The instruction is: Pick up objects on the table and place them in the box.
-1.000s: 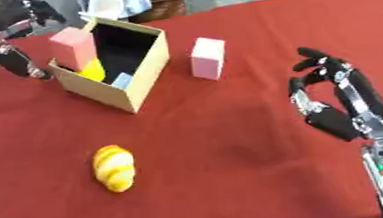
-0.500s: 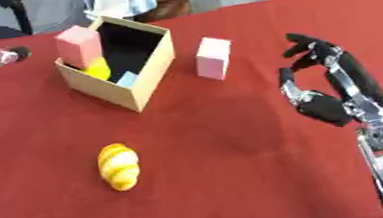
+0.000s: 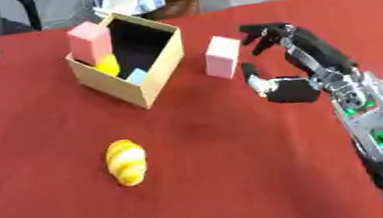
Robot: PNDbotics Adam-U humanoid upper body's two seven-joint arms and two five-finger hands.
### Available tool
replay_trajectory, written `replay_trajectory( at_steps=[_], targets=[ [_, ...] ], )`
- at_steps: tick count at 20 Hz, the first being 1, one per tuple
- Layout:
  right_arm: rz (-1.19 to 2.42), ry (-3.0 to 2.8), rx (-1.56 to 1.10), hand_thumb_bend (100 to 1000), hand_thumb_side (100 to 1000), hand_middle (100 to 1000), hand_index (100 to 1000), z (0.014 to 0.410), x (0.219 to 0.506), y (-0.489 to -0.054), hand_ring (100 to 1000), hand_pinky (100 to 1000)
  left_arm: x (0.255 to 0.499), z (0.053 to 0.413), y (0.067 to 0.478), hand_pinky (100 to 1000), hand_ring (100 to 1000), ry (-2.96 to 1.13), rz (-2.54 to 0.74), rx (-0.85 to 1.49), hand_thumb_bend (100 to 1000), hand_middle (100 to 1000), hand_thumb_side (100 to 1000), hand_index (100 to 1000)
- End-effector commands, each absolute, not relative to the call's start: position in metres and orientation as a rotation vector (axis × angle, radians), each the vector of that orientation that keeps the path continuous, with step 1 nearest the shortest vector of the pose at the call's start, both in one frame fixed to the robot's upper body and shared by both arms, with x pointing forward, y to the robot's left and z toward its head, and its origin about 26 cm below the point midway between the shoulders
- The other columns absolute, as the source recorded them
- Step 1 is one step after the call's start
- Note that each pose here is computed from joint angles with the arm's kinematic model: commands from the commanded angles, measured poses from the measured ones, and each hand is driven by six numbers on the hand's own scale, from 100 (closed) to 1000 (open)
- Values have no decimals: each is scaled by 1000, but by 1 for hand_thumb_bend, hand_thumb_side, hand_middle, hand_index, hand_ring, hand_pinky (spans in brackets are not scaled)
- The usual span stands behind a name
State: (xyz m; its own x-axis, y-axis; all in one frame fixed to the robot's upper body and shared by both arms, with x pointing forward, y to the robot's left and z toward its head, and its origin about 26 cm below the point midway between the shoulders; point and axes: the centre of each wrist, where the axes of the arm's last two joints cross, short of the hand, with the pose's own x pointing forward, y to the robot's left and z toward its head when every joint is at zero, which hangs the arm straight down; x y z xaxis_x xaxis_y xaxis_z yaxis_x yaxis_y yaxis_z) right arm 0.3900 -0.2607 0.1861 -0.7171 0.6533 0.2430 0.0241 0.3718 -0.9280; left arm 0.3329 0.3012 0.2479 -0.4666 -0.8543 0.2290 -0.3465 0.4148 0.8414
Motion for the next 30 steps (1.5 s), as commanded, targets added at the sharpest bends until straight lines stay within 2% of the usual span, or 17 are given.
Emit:
replay_trajectory(
  at_steps=[1, 10, 13, 16, 19, 24, 30],
  targets=[
    [1413, -2020, -645, 100, 486, 764, 945, 202, 401, -268, 693, 747, 321, 251, 298, 688, 596, -2080, -882, 998, 379, 648, 100, 821],
    [1494, -1911, -649, 100, 473, 855, 960, 213, 443, -258, 798, 797, 307, 205, 293, 671, 572, -2067, -699, 811, 343, 624, 100, 814],
    [1510, -1828, -666, 103, 550, 909, 974, 207, 458, -258, 873, 857, 305, 190, 293, 668, 566, -2042, -656, 770, 333, 619, 105, 813],
    [1536, -1754, -697, 193, 615, 929, 984, 200, 469, -258, 904, 892, 304, 180, 293, 667, 563, -2021, -625, 746, 327, 616, 112, 813],
    [1579, -1691, -744, 260, 637, 934, 986, 196, 477, -256, 914, 900, 303, 170, 294, 666, 561, -1994, -606, 732, 326, 615, 123, 814],
    [1652, -1576, -823, 313, 648, 943, 984, 190, 486, -256, 928, 912, 303, 158, 296, 666, 558, -1957, -593, 720, 322, 613, 129, 815],
    [1650, -1518, -893, 329, 642, 947, 985, 185, 491, -263, 935, 915, 302, 151, 297, 665, 556, -1932, -586, 714, 319, 611, 136, 815]
  ],
)
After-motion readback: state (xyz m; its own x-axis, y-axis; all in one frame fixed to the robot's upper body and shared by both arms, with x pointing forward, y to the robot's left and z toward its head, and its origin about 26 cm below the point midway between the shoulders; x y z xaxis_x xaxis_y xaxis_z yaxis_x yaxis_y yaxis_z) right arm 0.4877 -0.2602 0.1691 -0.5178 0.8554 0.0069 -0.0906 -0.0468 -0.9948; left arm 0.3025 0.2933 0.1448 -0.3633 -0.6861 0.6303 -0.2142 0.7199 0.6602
